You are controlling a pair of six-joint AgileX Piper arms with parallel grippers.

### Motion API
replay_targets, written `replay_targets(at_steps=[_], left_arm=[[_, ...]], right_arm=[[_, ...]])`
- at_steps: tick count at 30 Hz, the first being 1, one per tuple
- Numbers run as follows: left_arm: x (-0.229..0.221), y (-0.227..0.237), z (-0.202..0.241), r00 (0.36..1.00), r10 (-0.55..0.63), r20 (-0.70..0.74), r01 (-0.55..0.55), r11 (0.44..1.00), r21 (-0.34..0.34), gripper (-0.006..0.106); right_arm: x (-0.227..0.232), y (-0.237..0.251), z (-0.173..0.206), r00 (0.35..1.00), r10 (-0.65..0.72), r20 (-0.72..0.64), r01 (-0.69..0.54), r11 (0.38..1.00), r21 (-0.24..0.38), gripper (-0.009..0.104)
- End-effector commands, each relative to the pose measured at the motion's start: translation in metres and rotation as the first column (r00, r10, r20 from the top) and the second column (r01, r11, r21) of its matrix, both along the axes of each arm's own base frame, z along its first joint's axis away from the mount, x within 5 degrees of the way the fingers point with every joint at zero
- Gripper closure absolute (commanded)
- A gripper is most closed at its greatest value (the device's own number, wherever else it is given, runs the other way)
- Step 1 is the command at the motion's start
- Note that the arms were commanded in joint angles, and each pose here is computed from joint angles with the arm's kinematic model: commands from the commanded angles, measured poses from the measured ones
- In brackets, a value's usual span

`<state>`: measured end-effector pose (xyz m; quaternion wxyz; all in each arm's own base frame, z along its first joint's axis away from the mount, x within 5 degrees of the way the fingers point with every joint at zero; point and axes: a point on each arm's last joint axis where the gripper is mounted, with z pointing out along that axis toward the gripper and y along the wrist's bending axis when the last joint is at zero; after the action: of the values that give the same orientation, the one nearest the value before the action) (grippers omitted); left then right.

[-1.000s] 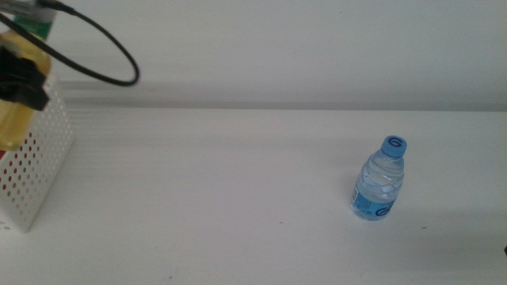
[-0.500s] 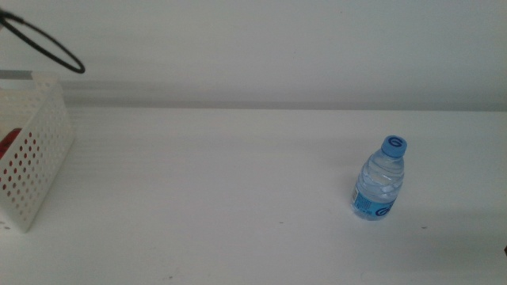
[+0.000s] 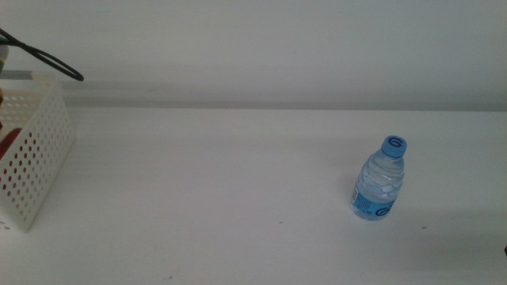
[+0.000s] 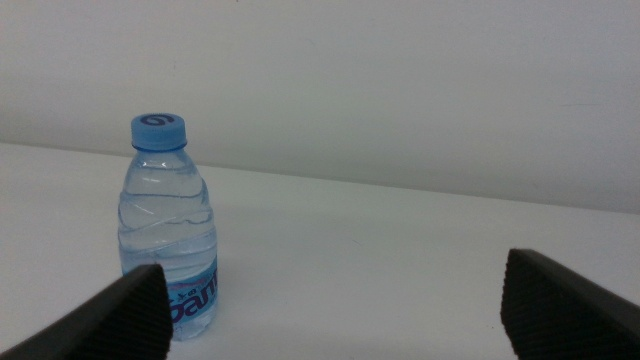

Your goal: Use arms to grab the bottles and put them into the dustbin to the left of the table.

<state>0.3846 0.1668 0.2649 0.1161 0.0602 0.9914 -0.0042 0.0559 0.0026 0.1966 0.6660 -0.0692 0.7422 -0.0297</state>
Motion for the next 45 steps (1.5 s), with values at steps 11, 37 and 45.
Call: replay_targets(at_steps=[11,37,45], left_arm=[[-0.013,-0.002,-0.013,0.993,-0.024,-0.118,0.021,0.999,-0.025,0.102],[-0.021,-0.022,0.02,0.995,0.029,-0.101,-0.016,0.993,0.121,0.007],[-0.05,-0.05,0.091,0.996,0.007,0.092,-0.02,0.99,0.14,0.007]], right_arm=[[-0.001,0.0,-0.011,1.0,-0.003,0.008,0.003,1.0,-0.011,0.007],[-0.001,0.0,-0.011,1.0,-0.003,0.008,0.003,1.0,-0.011,0.007],[-0.001,0.0,-0.011,1.0,-0.003,0.008,0.003,1.0,-0.011,0.007]])
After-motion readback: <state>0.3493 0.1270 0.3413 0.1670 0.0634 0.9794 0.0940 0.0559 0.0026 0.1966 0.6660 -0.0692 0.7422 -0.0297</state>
